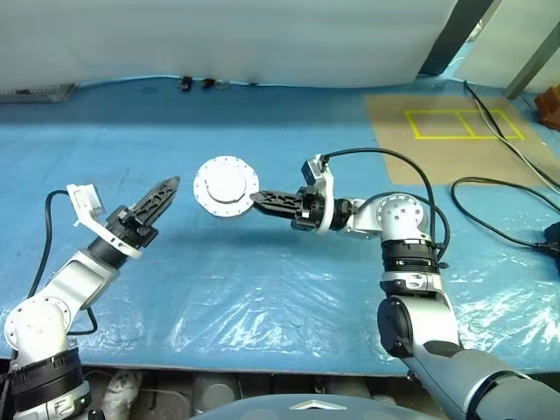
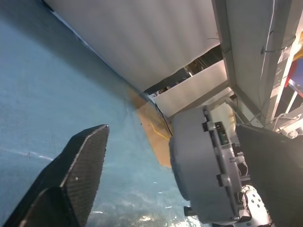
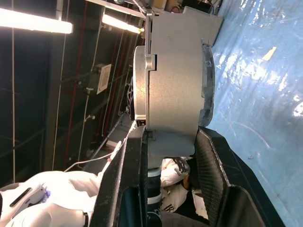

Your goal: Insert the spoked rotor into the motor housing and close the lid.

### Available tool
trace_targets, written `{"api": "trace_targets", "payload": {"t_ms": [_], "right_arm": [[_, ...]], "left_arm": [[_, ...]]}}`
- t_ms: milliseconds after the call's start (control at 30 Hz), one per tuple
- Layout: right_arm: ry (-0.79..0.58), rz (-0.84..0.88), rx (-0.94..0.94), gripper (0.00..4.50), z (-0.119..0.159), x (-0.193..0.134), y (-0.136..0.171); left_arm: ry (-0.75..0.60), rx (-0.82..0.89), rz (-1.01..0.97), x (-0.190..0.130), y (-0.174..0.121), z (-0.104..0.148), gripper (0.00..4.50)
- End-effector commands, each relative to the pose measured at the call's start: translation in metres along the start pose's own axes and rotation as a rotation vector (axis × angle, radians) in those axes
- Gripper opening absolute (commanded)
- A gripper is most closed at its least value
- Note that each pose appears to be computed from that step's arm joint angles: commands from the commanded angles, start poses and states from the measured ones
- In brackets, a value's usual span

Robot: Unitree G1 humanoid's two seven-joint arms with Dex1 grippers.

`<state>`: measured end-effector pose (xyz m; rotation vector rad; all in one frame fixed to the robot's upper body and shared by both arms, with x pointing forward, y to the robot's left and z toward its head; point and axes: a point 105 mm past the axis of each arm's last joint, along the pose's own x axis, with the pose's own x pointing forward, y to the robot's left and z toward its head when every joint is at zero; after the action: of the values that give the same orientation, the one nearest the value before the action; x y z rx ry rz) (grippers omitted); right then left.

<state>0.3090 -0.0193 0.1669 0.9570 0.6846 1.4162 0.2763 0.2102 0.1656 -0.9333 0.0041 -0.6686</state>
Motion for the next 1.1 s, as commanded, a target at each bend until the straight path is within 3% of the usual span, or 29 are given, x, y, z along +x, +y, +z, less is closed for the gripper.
{"api": "trace_targets", "payload": {"t_ms": [33, 367, 600, 767, 1000, 1100], "right_arm": [[0.014, 0.095, -0.083, 1.05, 0.008, 0.008, 0.026], [0.043, 0.076, -0.079, 1.05, 0.002, 0.007, 0.022], [0.055, 0.065, -0.088, 1.05, 0.001, 0.009, 0.022], [0.068, 0.047, -0.084, 1.05, 0.0, 0.008, 0.02], [0.073, 0.027, -0.072, 1.05, -0.002, 0.01, 0.015], [0.069, 0.007, -0.108, 1.05, -0.002, 0.013, 0.013]], "left_arm": [[0.005, -0.002, -0.045, 0.0, -0.012, -0.001, 4.47], [0.113, 0.002, -0.166, 0.028, -0.035, -0.028, 4.47], [0.153, -0.039, -0.155, 0.044, -0.023, -0.044, 4.47], [0.11, -0.031, -0.148, 0.052, -0.022, -0.04, 4.47], [0.157, -0.004, -0.163, 0.056, -0.028, -0.05, 2.88], [0.178, 0.003, -0.137, 0.06, -0.024, -0.056, 2.7]]}}
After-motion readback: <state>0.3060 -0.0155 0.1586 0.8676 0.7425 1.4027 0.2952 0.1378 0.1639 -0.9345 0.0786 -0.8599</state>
